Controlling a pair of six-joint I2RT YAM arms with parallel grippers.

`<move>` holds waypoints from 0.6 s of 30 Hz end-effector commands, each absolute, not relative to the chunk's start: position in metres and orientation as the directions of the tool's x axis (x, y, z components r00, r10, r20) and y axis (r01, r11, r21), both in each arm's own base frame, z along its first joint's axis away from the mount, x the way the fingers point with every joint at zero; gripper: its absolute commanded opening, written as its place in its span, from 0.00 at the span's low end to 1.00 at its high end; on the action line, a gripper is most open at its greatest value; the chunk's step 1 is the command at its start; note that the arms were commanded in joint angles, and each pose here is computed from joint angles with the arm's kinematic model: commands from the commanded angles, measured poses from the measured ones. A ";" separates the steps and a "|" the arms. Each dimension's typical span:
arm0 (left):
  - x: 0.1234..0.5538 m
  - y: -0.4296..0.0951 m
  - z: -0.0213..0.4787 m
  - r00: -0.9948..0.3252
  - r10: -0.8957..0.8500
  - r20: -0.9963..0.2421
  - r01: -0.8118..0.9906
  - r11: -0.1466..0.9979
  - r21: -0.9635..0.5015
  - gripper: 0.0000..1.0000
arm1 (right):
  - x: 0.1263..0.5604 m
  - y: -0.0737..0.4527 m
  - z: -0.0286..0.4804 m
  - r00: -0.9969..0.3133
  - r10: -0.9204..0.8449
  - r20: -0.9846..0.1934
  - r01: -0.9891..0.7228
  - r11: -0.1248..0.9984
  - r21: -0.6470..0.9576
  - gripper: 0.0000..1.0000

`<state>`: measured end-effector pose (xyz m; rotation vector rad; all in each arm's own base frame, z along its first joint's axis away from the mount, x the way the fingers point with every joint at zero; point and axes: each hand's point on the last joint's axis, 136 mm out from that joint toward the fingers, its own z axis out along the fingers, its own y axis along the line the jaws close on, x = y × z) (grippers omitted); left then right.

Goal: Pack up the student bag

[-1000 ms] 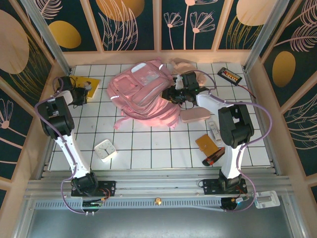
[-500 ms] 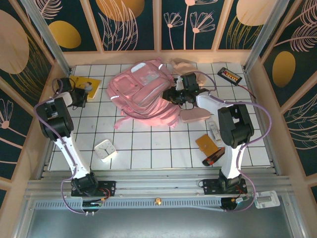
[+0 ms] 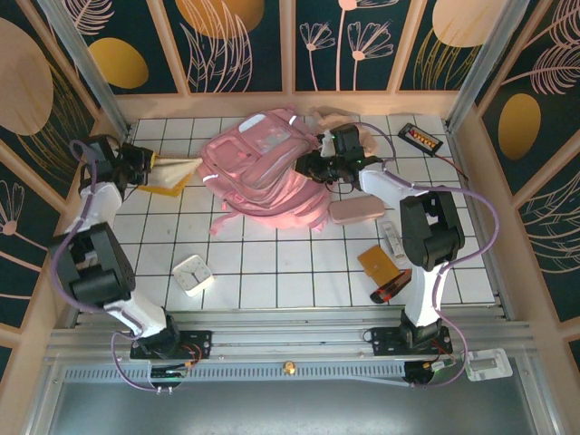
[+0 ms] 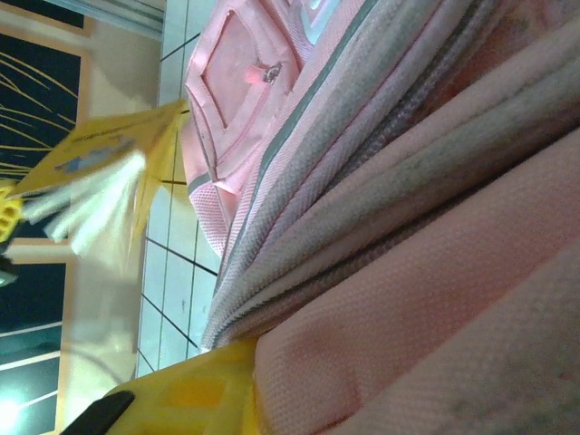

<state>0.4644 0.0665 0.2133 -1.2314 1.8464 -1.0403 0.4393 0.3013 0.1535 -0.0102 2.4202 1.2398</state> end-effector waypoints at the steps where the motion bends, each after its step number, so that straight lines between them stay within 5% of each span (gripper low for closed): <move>1: 0.451 0.039 0.251 -0.386 -0.915 -0.119 -0.277 0.238 -0.931 0.00 | 0.449 0.314 0.181 -0.883 0.190 -0.428 -0.257 0.568 0.782 0.26; 10: 0.390 -0.029 0.240 -0.529 -0.846 -0.067 -0.270 0.242 -0.932 0.00 | 0.440 0.319 0.179 -0.892 0.169 -0.420 -0.260 0.570 0.780 0.29; 11: 0.383 -0.027 0.226 -0.524 -0.850 -0.059 -0.316 0.258 -0.913 0.04 | 0.437 0.320 0.177 -0.896 0.160 -0.415 -0.258 0.572 0.779 0.31; 13: 0.371 -0.025 0.197 -0.525 -0.850 -0.043 -0.392 0.286 -0.874 0.29 | 0.433 0.322 0.175 -0.901 0.148 -0.408 -0.256 0.577 0.775 0.34; 18: 0.359 0.000 0.143 -0.464 -0.884 -0.064 -0.532 0.335 -0.778 0.44 | 0.424 0.294 0.168 -0.897 0.139 -0.420 -0.216 0.692 0.689 0.54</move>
